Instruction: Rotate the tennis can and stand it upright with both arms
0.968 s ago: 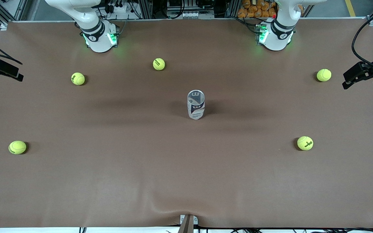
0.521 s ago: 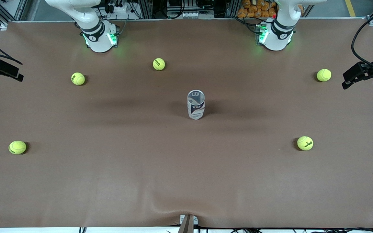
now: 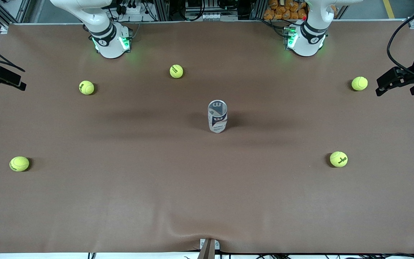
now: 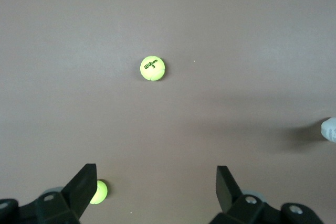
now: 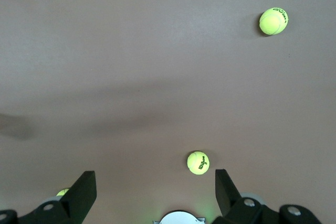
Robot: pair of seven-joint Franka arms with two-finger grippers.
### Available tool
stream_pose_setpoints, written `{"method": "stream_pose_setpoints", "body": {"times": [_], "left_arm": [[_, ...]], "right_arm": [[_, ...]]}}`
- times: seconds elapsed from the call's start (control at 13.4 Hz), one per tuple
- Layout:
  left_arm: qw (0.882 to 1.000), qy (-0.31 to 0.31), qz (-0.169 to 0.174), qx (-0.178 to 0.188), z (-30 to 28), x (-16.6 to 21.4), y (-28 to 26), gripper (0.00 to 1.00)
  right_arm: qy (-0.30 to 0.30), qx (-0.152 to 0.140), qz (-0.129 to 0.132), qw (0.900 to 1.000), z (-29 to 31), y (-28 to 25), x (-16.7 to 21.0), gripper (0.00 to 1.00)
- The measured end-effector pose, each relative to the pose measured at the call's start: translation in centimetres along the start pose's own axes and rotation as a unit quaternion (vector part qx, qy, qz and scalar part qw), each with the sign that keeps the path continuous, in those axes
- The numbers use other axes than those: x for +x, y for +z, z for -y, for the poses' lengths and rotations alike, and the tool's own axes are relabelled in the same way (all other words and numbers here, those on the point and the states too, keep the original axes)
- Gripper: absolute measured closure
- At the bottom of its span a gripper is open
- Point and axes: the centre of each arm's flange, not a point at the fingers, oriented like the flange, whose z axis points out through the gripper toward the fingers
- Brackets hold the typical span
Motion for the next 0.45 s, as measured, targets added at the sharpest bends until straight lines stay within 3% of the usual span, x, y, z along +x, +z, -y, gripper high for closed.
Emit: {"method": "stream_pose_setpoints", "body": {"times": [0.3,0.45], "left_arm": [[1.000,0.006,0.004,0.000,0.00,-0.07,0.09,0.00],[1.000,0.006,0.004,0.000,0.00,-0.08,0.10,0.00]], "right_arm": [[0.000,0.000,-0.001,1.000,0.02,-0.02,0.03,0.00],[-0.002,0.000,-0.018,1.000,0.25,-0.33,0.36,0.00]]}}
